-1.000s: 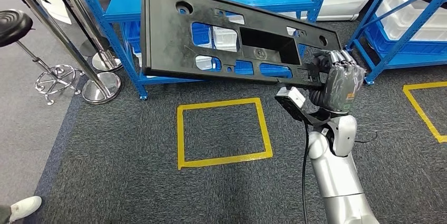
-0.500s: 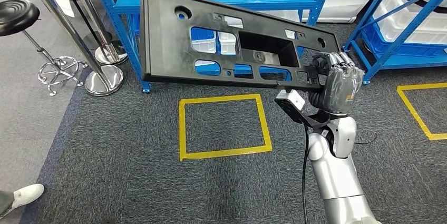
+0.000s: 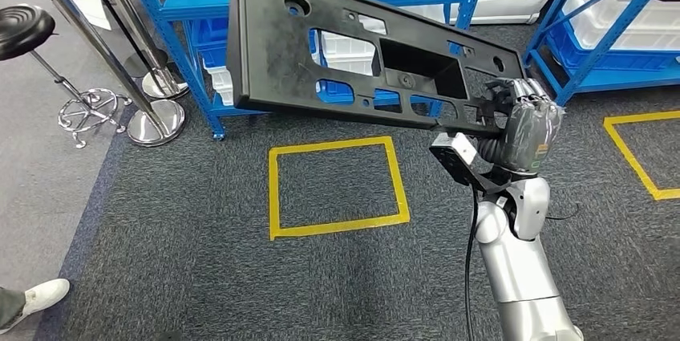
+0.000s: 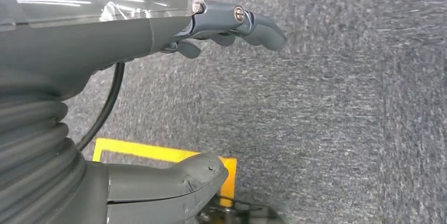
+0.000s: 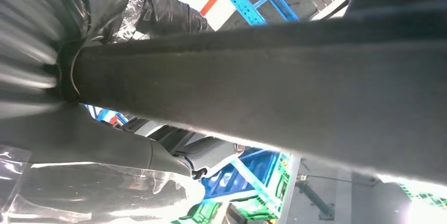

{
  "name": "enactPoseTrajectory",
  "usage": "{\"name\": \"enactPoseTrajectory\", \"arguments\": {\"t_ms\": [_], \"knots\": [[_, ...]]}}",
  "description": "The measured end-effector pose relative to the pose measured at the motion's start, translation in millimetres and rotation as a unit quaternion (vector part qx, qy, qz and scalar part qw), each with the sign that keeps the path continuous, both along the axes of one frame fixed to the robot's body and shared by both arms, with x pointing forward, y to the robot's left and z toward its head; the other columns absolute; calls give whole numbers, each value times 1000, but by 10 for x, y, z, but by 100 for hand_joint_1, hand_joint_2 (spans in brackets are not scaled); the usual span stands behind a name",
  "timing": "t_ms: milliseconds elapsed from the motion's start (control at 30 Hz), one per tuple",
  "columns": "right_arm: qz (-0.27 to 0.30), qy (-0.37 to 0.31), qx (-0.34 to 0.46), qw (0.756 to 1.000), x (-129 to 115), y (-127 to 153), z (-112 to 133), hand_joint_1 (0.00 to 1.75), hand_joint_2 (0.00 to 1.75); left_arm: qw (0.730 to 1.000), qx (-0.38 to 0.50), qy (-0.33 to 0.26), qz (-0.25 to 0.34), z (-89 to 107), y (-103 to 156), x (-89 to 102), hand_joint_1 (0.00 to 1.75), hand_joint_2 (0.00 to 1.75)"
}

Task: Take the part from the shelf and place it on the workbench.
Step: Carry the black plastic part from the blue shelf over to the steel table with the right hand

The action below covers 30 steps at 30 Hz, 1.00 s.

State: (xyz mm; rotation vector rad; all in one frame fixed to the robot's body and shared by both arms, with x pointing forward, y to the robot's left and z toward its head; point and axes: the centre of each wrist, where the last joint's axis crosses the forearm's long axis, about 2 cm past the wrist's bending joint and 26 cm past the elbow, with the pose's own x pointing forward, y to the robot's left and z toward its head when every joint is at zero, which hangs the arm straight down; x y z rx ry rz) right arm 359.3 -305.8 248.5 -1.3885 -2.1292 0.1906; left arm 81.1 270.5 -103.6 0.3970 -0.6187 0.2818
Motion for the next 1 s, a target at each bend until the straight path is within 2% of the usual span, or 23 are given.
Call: {"name": "enactPoseTrajectory", "arguments": {"t_ms": [1000], "knots": [[2, -1, -5, 1000, -16, -101, 31, 175, 175, 1000, -2, -2, -2, 1, 1, 7, 0, 175]]}}
